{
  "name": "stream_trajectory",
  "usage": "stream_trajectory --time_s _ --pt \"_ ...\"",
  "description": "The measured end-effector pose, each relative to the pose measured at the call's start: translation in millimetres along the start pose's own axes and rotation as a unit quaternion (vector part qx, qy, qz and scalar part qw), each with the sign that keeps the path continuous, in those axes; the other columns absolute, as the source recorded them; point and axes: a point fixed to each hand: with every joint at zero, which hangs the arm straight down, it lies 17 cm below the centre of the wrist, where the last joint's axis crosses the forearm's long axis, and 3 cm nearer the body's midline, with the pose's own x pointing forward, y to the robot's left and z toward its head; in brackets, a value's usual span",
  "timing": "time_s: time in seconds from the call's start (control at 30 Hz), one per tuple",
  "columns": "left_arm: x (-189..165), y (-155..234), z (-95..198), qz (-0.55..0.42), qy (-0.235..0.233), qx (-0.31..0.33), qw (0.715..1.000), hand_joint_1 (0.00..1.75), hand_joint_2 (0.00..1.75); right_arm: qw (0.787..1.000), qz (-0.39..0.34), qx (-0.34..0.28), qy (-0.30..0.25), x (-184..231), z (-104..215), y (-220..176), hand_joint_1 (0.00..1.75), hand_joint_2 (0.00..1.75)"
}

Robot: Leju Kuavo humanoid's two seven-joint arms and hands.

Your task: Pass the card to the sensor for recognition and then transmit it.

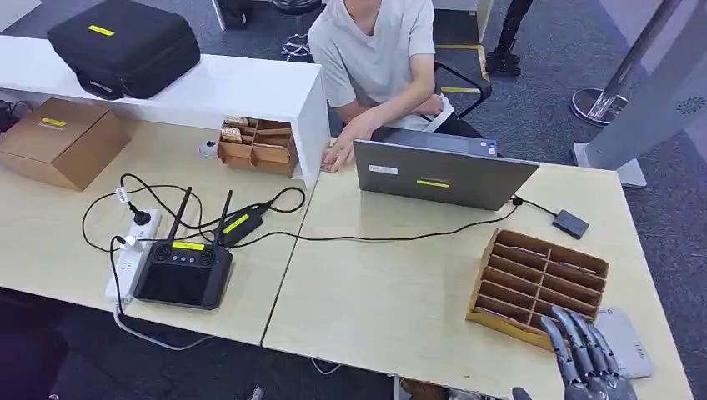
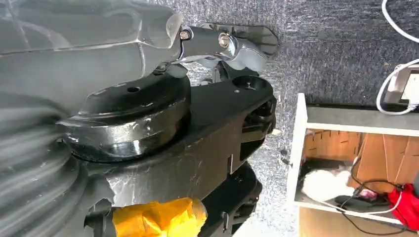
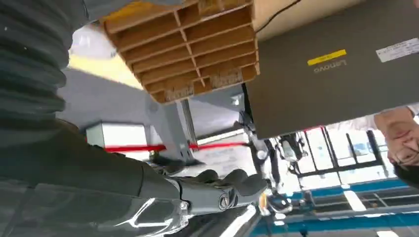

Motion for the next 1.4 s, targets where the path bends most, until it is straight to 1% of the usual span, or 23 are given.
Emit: stream_trajectory --time_s 0.17,0.3,0.63,0.87,1.17,1.4 --pt "-0.3 -0.3 0.0 -0.004 0.001 -0.001 1.0 0.0 1.75 0.999 -0.034 0.015 0.016 6.4 5.2 21.5 0.0 1.75" --pt "-0.7 -1.0 -0.1 -0.009 0.002 -0.002 1.0 0.0 1.75 0.998 -0.044 0.024 0.027 3.6 4.8 36.3 0.0 1.75" --pt "-1.6 -3.7 0.3 -0.015 0.004 -0.009 1.0 0.0 1.75 0.998 -0.039 0.042 0.036 -12.7 -2.0 67.3 0.0 1.75" --pt "-2.9 -5.5 0.7 -0.022 0.006 -0.014 1.0 0.0 1.75 0.997 -0.01 0.057 0.048 -37.1 -5.4 84.6 0.0 1.75" --pt "-4.0 -6.7 0.8 -0.028 0.009 -0.017 0.999 0.0 1.75 0.995 0.016 0.069 0.074 -70.7 -9.3 99.1 0.0 1.75" --pt "-4.2 -7.2 0.8 -0.03 0.01 -0.018 0.999 0.0 1.75 0.993 0.019 0.072 0.088 -81.3 -11.0 105.5 0.0 1.75"
